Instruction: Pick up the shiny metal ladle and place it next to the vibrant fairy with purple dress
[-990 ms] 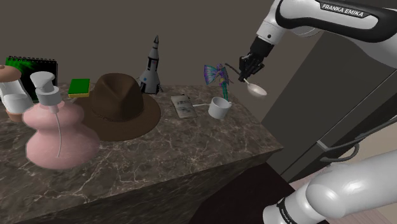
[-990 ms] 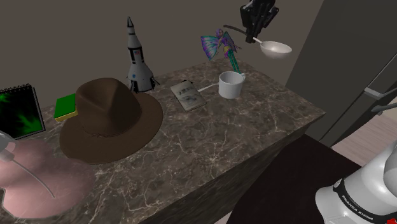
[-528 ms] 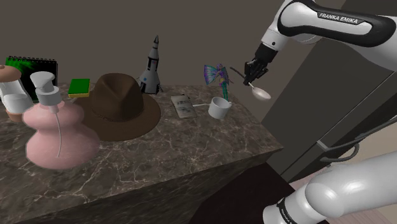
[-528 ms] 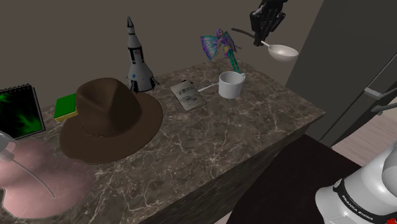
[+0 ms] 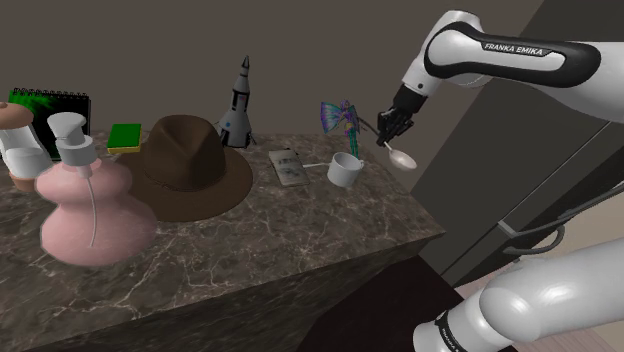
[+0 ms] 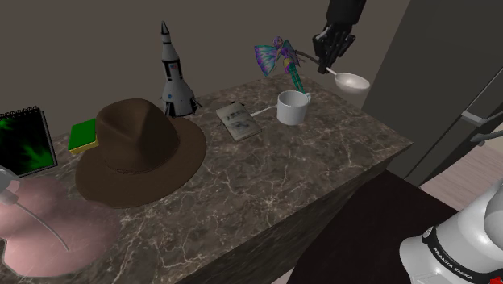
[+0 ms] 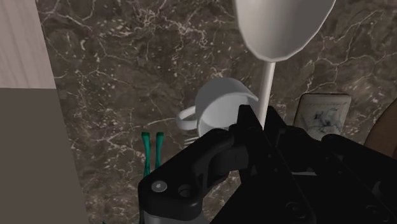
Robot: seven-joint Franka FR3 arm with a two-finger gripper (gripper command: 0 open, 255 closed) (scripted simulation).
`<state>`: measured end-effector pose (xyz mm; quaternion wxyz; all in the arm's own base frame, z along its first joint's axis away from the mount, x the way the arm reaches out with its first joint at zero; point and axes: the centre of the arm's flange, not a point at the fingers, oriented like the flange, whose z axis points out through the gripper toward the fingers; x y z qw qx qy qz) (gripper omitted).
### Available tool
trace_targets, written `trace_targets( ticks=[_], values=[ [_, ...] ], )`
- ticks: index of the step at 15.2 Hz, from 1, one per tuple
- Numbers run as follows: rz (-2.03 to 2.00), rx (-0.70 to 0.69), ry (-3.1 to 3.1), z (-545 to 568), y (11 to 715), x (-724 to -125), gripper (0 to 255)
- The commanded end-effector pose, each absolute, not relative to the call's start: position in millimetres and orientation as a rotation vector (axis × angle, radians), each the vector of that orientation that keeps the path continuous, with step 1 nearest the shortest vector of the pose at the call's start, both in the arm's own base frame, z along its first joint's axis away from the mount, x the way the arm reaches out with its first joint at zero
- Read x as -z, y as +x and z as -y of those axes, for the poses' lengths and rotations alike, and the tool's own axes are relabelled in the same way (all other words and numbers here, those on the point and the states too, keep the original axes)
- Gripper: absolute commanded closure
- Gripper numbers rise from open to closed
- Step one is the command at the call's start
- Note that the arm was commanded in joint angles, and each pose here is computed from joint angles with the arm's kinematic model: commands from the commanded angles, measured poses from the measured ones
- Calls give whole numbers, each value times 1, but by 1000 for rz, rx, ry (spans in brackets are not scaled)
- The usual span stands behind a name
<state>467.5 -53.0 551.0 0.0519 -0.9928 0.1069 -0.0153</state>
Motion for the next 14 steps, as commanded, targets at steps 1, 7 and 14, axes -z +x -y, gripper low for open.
trace_targets(
  ticks=[1,7,14],
  values=[
    [-325,47,-3020,53,467,-540,255],
    [-325,47,-3020,53,467,-509,255],
    [-325,47,-3020,53,467,-472,255]
  ],
)
